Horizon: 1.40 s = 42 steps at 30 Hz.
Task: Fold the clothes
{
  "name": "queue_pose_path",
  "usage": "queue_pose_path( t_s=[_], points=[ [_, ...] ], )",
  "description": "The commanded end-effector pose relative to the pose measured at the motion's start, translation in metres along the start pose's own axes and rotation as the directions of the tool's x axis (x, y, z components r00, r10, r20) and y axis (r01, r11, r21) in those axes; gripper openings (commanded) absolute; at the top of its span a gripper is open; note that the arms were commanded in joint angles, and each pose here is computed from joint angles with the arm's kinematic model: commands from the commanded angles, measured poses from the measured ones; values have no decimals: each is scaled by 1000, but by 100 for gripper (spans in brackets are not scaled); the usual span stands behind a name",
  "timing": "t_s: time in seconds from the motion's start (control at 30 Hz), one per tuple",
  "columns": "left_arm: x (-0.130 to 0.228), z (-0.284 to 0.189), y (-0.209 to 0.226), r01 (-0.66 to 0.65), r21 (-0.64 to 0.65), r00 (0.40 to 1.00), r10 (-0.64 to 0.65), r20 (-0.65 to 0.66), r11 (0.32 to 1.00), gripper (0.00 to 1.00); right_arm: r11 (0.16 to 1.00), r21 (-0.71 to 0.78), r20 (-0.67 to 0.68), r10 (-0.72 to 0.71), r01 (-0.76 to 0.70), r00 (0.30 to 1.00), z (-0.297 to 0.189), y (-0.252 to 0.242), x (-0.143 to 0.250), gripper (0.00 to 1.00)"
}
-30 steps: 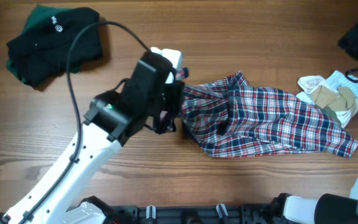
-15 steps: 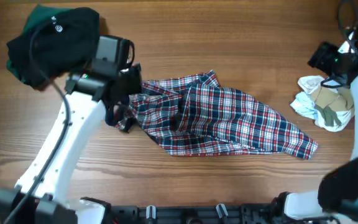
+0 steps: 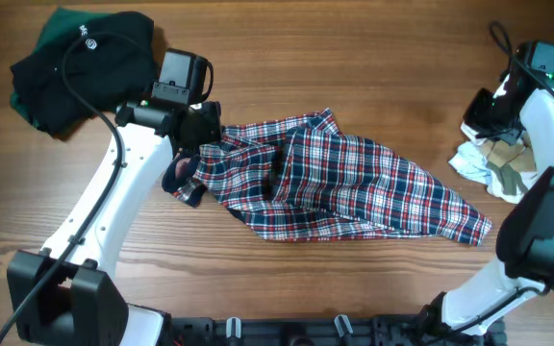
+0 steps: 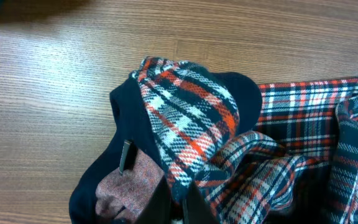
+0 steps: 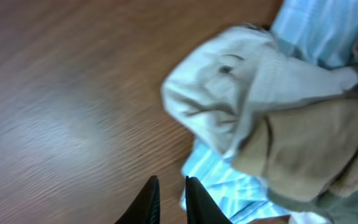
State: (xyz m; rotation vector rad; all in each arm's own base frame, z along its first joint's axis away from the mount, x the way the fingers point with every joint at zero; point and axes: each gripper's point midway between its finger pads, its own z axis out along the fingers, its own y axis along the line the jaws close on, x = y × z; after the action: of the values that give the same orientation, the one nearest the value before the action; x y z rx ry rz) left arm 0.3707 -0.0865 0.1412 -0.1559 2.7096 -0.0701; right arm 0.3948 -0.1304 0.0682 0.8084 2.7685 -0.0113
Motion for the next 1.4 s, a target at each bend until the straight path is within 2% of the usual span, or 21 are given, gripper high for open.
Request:
queue_pose_path(
  t_s=[0.0, 0.3, 0.5, 0.57, 0.63, 0.77, 0.93, 1.1, 1.23, 1.37],
  points=[
    [-10, -3, 3, -4, -15, 1000, 4, 27, 1000, 4, 995, 80, -36, 58, -55, 998, 21, -27, 5, 15],
    [-10, -3, 3, -3, -15, 1000, 4, 28, 1000, 4, 982, 114, -52, 161, -154, 986, 36, -77, 1, 15],
    [-10, -3, 3, -3, -15, 1000, 4, 28, 1000, 4, 993, 5, -70, 115, -115, 991, 37, -59, 1, 10],
    [-10, -3, 3, -3, -15, 1000, 4, 27, 1000, 4, 995, 4, -86, 98, -98, 991, 38, -59, 6, 6],
    [-10, -3, 3, -4, -15, 1000, 4, 28, 1000, 4, 996, 12, -101, 93, -92, 991, 48, -61, 16, 6],
    [-10, -3, 3, -4, -15, 1000, 4, 28, 1000, 4, 987, 111, -76, 129, -120, 989, 58, -79, 22, 6],
    [-10, -3, 3, -4, -15, 1000, 4, 27, 1000, 4, 957, 246, 1, 158, -154, 987, 54, -111, 10, 6],
    [-10, -3, 3, -3, -15, 1000, 4, 27, 1000, 4, 932, 288, 32, 220, -220, 975, 50, -144, 7, 6],
    [-10, -3, 3, -4, -15, 1000, 4, 27, 1000, 4, 909, 265, 34, 325, -322, 945, 47, -161, 10, 13],
    [-12, -3, 2, -3, -12, 999, 4, 36, 1000, 4, 942, 102, 18, 318, -318, 948, 33, -129, -5, 28]
  ],
)
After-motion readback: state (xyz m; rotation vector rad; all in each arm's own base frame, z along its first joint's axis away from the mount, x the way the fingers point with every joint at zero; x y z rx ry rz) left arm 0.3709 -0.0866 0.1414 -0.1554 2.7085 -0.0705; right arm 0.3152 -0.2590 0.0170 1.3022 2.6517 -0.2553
